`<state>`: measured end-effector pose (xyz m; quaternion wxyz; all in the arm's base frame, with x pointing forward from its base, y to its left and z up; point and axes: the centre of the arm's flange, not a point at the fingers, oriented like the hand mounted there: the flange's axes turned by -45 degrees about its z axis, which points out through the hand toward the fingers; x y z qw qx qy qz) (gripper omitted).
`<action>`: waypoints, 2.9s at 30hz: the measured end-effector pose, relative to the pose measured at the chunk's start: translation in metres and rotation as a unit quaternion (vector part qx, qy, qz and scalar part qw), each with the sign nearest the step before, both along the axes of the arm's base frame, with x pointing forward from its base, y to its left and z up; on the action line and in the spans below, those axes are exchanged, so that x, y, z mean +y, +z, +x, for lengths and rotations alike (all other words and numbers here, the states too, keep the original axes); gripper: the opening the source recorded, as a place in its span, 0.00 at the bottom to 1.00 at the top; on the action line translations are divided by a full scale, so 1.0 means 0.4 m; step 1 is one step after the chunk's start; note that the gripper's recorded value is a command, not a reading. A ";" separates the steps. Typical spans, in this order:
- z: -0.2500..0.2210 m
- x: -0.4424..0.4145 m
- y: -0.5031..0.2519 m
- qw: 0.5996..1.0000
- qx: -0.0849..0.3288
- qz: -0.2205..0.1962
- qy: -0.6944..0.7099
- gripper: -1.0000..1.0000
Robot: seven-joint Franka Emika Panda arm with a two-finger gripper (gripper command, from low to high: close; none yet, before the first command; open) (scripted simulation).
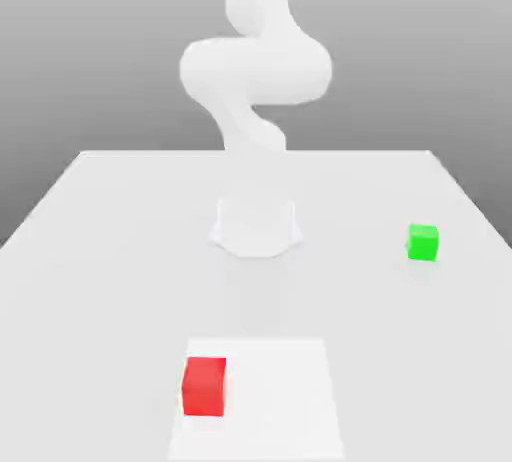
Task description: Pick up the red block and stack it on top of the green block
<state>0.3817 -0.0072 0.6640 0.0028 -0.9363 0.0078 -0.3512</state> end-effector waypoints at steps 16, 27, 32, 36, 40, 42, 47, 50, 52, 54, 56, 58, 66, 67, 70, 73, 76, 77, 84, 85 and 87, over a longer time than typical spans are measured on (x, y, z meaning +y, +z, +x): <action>0.182 -0.109 -0.851 0.965 0.261 0.004 -0.009 0.50; 0.088 -0.141 -1.278 0.936 0.351 0.005 -0.013 0.50; 0.087 -0.141 -1.294 0.936 0.351 0.005 -0.013 0.00; 0.088 -0.141 -1.273 0.936 0.351 0.005 -0.013 0.00; 0.088 -0.140 -1.171 0.936 0.351 0.005 -0.013 0.00; 0.089 -0.077 -1.133 0.937 0.349 -0.003 0.027 0.00; 0.047 0.211 -1.076 0.917 0.334 -0.046 0.214 0.00; -0.008 0.344 -1.048 0.892 0.320 -0.071 0.313 0.00; -0.050 0.417 -1.032 0.871 0.309 -0.087 0.372 0.00; -0.102 0.491 -1.018 0.844 0.297 -0.106 0.433 0.00; -0.165 0.563 -1.006 0.812 0.284 -0.127 0.494 0.00; -0.233 0.628 -0.998 0.775 0.269 -0.149 0.553 0.00; -0.541 0.793 -0.995 0.586 0.204 -0.239 0.747 0.00; -0.580 0.803 -0.998 0.559 0.195 -0.250 0.766 0.00; -0.694 0.819 -1.013 0.474 0.169 -0.283 0.817 0.00; -0.801 0.817 -1.034 0.384 0.142 -0.314 0.856 0.00; -0.824 0.815 -1.053 0.357 0.137 -0.332 0.862 0.00; -0.822 0.815 -1.059 0.356 0.138 -0.336 0.861 0.00; -0.809 0.821 -1.115 0.356 0.139 -0.350 0.856 0.00; -0.809 0.822 -1.125 0.356 0.138 -0.350 0.856 0.00; -0.812 0.822 -1.145 0.355 0.137 -0.348 0.857 0.00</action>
